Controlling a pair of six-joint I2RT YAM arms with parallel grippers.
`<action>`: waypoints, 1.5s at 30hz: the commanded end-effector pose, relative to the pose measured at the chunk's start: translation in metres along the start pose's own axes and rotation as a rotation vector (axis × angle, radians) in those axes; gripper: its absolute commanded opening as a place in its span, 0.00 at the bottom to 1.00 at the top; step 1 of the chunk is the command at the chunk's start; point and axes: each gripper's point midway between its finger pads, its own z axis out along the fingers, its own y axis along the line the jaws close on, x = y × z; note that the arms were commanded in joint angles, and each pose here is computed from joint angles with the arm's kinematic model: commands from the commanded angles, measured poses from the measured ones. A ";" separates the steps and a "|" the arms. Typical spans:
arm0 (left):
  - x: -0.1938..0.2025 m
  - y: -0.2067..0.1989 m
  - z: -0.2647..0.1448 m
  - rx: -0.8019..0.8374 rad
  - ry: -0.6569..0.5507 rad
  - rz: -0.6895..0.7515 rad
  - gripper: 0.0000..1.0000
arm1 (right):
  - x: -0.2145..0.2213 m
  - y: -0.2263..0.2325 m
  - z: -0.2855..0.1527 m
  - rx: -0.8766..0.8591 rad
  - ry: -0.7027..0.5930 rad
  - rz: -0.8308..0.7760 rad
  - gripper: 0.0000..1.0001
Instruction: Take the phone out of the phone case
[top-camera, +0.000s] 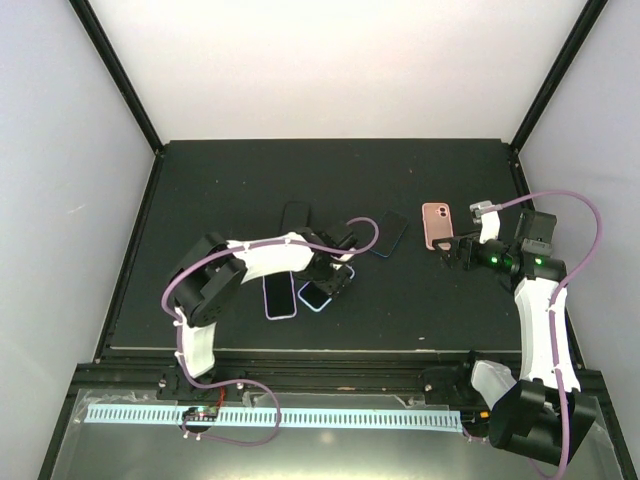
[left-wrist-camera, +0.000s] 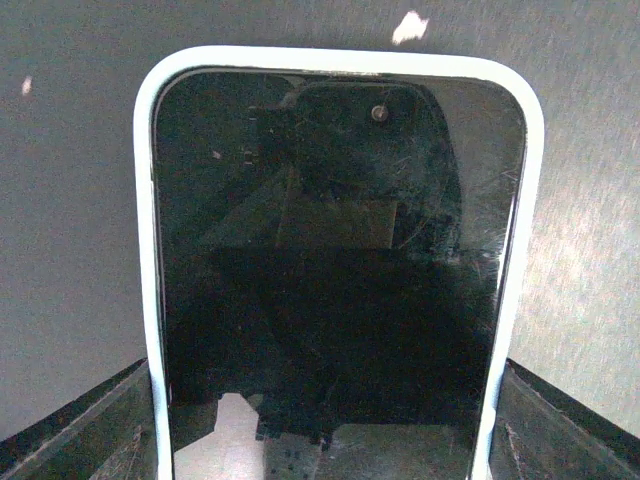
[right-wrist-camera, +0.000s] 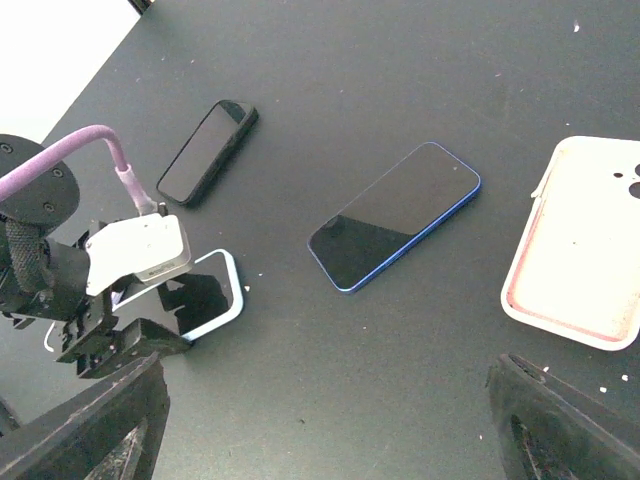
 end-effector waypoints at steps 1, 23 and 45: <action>-0.001 0.000 -0.034 0.029 -0.055 -0.051 0.57 | -0.010 0.003 -0.005 0.002 -0.024 -0.033 0.87; -0.087 -0.029 -0.255 0.437 -1.180 -0.555 0.58 | 0.000 0.125 0.029 -0.245 0.013 -0.314 0.69; -0.083 -0.050 -0.271 0.405 -1.262 -0.617 0.54 | 0.014 0.178 0.053 -0.370 0.026 -0.381 0.29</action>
